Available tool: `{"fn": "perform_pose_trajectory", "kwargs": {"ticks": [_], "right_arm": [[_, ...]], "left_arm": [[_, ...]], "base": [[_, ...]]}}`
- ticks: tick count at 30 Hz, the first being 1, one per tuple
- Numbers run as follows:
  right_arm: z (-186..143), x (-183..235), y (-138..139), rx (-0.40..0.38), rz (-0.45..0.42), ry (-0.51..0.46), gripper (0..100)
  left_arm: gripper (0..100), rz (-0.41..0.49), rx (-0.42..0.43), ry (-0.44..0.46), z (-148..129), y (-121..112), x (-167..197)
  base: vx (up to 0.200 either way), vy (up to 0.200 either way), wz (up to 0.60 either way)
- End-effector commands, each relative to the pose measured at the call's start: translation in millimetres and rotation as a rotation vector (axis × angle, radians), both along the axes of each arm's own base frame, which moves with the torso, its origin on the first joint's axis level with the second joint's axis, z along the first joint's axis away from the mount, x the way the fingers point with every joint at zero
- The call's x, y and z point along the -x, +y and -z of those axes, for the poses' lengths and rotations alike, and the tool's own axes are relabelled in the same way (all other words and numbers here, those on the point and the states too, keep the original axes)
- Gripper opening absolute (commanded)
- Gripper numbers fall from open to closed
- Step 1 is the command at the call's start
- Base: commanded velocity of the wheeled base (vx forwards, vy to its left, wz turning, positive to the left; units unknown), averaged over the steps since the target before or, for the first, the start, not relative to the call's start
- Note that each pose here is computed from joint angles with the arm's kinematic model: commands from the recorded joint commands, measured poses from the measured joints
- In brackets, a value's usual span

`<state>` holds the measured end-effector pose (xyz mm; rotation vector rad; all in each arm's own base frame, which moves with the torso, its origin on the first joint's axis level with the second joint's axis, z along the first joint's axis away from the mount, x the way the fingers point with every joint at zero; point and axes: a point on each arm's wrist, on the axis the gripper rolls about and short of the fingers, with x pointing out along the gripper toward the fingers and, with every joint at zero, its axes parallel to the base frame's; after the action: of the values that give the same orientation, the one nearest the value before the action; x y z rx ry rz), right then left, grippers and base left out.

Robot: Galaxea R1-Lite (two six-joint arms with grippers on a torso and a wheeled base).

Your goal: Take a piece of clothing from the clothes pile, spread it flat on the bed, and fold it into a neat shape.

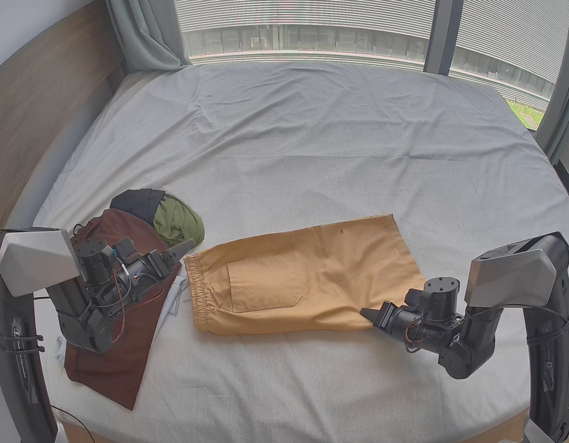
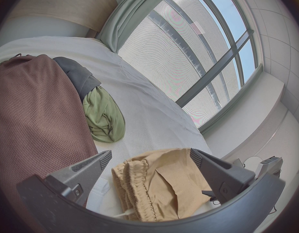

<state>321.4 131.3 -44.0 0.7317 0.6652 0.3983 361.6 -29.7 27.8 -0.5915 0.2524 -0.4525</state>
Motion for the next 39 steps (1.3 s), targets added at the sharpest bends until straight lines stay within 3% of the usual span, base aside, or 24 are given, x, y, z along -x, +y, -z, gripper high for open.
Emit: {"fn": "perform_pose_trajectory", "kwargs": {"ticks": [1, 21, 22, 30, 34, 39], "right_arm": [[-5, 24, -10, 0.033, -0.009, 0.028, 0], [8, 45, -16, 0.094, -0.038, 0.053, 0], [7, 45, -16, 0.093, -0.038, 0.05, 100], [-2, 65, -15, 0.126, -0.089, 0.065, 100], [-3, 81, -13, 0.149, -0.175, 0.086, 100], [-27, 99, -6, 0.098, -0.291, 0.051, 100]], "left_arm": [[100, 0.01, 0.0, 0.006, 2, -3, 2], [100, 0.039, -0.043, -0.021, 2, -3, 2], [100, 0.044, -0.049, -0.021, 2, -2, 3], [100, 0.035, -0.052, -0.035, -1, 2, 2], [100, 0.03, -0.052, -0.033, -1, 3, 2], [100, 0.032, -0.052, -0.036, -1, 3, 1]], "base": [[0.0, 0.0, 0.0], [0.0, 0.0, 0.0], [0.0, 0.0, 0.0], [0.0, 0.0, 0.0], [0.0, 0.0, 0.0], [0.0, 0.0, 0.0]]}}
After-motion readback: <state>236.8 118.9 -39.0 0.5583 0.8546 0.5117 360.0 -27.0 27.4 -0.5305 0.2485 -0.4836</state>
